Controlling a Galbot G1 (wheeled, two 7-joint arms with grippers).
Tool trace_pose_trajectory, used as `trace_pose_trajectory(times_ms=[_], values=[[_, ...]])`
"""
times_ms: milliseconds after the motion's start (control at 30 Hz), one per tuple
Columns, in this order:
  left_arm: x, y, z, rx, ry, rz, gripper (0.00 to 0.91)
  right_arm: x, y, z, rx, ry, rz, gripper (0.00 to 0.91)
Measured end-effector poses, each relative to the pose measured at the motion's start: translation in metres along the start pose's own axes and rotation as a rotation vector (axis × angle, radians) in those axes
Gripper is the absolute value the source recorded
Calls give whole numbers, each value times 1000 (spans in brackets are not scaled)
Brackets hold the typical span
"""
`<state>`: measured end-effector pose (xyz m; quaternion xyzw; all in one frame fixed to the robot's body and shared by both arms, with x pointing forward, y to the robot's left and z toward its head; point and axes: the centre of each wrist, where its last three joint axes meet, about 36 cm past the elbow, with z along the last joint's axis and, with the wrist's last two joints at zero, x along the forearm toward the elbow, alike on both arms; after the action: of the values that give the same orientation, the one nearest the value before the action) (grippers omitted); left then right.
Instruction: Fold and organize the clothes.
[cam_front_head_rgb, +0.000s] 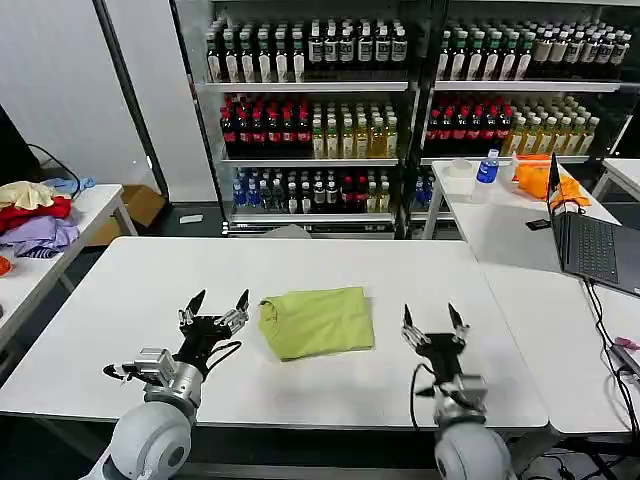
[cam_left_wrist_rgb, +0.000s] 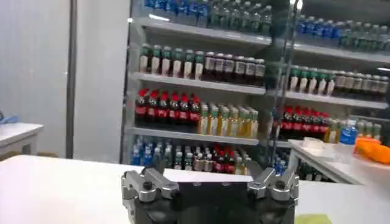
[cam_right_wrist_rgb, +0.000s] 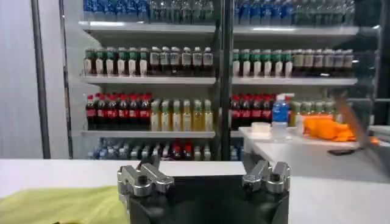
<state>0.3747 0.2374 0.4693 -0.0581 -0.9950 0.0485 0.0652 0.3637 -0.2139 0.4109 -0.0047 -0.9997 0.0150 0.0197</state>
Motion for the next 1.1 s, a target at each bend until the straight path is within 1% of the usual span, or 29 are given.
trace_pose_trajectory(times_ms=[167,400,600,1100], values=[[6,1,-1,-24,-9,27,907,39,-13,-9,38,-13,22,907],[14,3,0,-58,-10,83,907,72,-23,-22,69,-17,45,907],[20,4,-2,-86,-18,121,907,91,-27,-31,98,-28,55,907],[33,8,2,-136,-31,171,907,115,-24,-43,159,-43,75,907]])
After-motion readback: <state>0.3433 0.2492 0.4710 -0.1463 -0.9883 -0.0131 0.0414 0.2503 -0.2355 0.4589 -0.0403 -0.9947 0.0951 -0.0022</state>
